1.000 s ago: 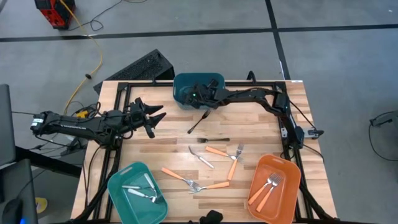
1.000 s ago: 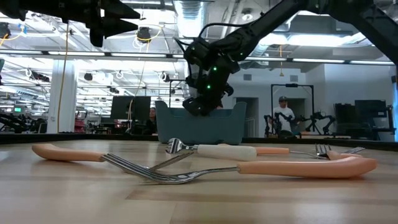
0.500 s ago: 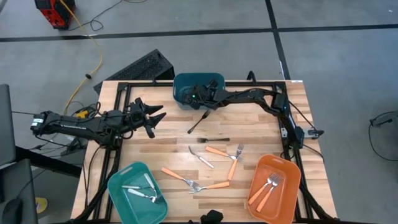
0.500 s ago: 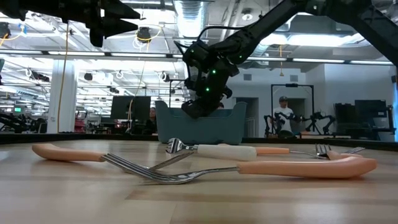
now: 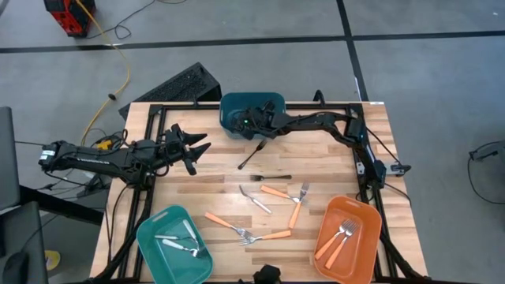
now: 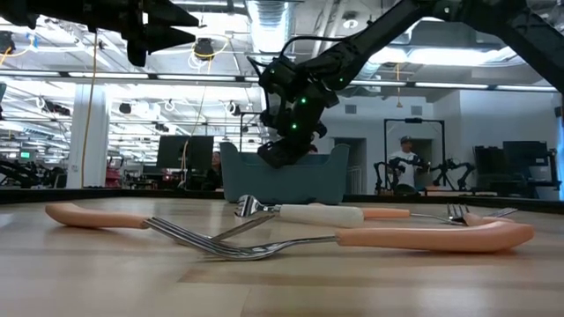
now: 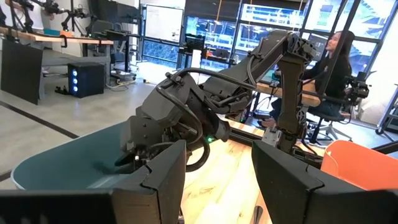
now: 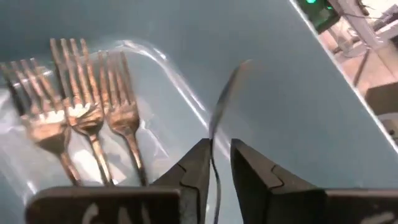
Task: Sort silverware by color (type)
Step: Put the black fork into the blue bin
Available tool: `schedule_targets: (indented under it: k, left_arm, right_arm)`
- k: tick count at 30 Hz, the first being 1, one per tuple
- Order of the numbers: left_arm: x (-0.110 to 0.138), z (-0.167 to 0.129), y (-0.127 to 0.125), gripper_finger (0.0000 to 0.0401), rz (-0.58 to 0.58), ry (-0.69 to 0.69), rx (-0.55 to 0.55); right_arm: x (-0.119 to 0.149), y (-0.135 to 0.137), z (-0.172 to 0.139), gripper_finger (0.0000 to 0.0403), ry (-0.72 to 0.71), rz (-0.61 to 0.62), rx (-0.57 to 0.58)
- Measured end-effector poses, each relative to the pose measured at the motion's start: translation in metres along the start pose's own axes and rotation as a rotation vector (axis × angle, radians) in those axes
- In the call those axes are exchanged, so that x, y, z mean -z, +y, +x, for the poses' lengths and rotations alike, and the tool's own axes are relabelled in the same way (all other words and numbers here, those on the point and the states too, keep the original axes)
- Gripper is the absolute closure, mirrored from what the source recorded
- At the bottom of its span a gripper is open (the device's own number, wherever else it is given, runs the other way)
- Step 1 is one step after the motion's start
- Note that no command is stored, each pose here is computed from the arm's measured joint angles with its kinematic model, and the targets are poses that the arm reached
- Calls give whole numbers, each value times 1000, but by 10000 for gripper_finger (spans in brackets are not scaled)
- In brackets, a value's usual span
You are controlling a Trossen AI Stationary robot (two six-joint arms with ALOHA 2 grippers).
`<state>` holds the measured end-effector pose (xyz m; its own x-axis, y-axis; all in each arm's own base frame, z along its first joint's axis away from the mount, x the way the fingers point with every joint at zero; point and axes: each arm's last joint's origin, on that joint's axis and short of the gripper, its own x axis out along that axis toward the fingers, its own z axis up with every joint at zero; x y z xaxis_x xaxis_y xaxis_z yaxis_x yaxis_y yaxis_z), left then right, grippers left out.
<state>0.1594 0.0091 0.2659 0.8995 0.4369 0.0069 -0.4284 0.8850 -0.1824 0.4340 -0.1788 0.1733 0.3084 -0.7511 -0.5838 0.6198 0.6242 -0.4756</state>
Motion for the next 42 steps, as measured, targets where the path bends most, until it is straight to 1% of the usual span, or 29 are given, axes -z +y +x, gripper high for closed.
schedule_targets:
  k: [4,6,9,12,14,17,21,24,26,29,31,36,38,42]
  left_arm:
    - [0,0,0,233,0,0,0]
    - [0,0,0,233,0,0,0]
    - [1,0,0,233,4,7,-2]
    - [1,0,0,233,-9,9,-9]
    - [2,0,1,233,-12,20,-23]
    - [6,1,2,233,-21,43,-60]
    - [12,5,1,233,-32,77,-78]
    - [18,10,0,233,-56,108,-85]
    - [23,14,-2,233,-64,142,-67]
    - [30,19,-5,233,-58,190,-27]
    - [32,23,-7,233,-65,213,-28]
    - [33,35,-13,233,-48,282,-50]
    - [33,43,-18,233,-35,322,-55]
    - [36,61,-29,233,63,401,39]
  right_arm:
    - [0,-2,4,266,0,37,-126]
    - [1,-5,6,241,6,72,-135]
    - [0,-6,6,212,-1,63,-135]
    - [-11,-17,-9,197,-37,52,-141]
    - [-23,-27,-27,194,-89,50,-140]
    - [-34,-42,-56,196,-124,15,-133]
    - [-46,-70,-106,202,-173,-5,-135]
    - [-49,-96,-147,207,-200,0,-137]
    - [-47,-112,-171,209,-209,-10,-144]
    - [-39,-137,-212,209,-222,-62,-147]
    - [-30,-156,-241,209,-243,-66,-152]
    - [2,-196,-302,209,-252,53,-200]
    - [18,-207,-323,207,-248,69,-257]
    - [48,-221,-355,205,-232,95,-381]
